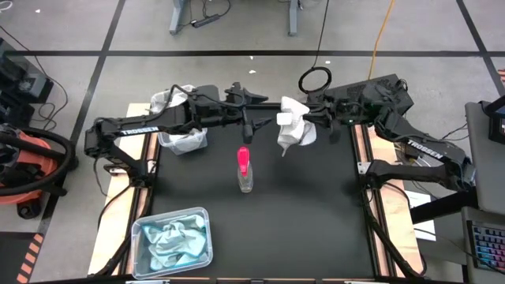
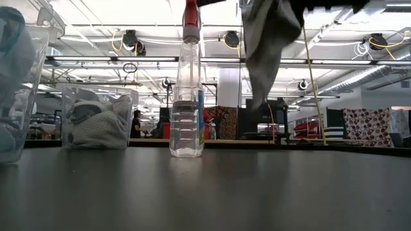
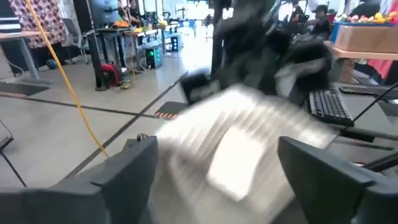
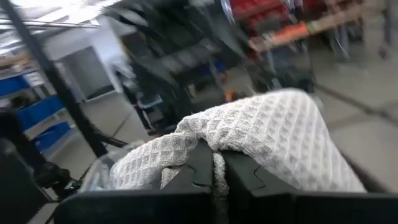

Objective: Sort microfiber towel by color & place in baskets
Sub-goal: Put the gray towel into the top transparent bin

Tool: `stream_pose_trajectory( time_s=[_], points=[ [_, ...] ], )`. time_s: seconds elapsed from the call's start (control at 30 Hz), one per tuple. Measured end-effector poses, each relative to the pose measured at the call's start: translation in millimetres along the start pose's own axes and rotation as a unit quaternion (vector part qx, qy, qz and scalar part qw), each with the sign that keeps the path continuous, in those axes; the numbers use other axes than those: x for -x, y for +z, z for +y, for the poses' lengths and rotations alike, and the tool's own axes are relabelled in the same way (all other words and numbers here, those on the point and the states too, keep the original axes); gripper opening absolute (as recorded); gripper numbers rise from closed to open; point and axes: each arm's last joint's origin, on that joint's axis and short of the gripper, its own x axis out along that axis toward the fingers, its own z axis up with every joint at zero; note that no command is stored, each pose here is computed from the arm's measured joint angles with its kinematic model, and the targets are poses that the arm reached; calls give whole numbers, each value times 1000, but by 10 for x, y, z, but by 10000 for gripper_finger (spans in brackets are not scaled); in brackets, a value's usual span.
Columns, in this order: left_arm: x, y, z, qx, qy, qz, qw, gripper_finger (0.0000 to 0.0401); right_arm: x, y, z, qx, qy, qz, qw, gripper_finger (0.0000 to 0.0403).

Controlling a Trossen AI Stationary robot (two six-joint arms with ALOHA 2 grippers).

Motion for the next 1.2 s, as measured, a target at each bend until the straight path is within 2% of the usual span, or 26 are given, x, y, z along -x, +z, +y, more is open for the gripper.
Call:
stream_pose_trajectory(
  time_s=[0.17, 0.33, 0.47, 0.6, 0.67, 0.8, 0.87, 0.97, 1.07, 1.2],
  points=[
    [-156, -90, 8, 21, 3, -11, 1000, 380, -11, 407, 295, 68, 46, -43, 996, 0],
    [-245, -59, -3, 30, -21, -65, 997, 389, -97, 699, 463, 101, 70, -54, 991, 0],
    [-292, -17, -39, 71, -89, -110, 987, 389, -247, 795, 513, 117, 83, -36, 989, 0],
    [-347, -52, -74, 105, -154, -111, 976, 389, -433, 837, 529, 129, 96, -26, 987, 0],
    [-365, -78, -92, 117, -174, -102, 973, 389, -513, 859, 540, 134, 103, -24, 985, 0],
    [-365, -87, -131, 122, -178, -95, 972, 382, -644, 884, 556, 141, 113, -20, 983, 0],
    [-365, -87, -134, 122, -178, -95, 972, 365, -683, 891, 562, 145, 116, -17, 983, 0],
    [-359, -80, -133, 120, -185, -96, 971, 315, -711, 888, 566, 149, 118, -15, 982, 0],
    [-351, -79, -144, 113, -208, -93, 967, 243, -721, 881, 568, 148, 119, -13, 982, 1],
    [-348, -79, -154, 85, -218, -97, 967, 126, -724, 870, 563, 143, 119, -7, 983, 2]
  ],
)
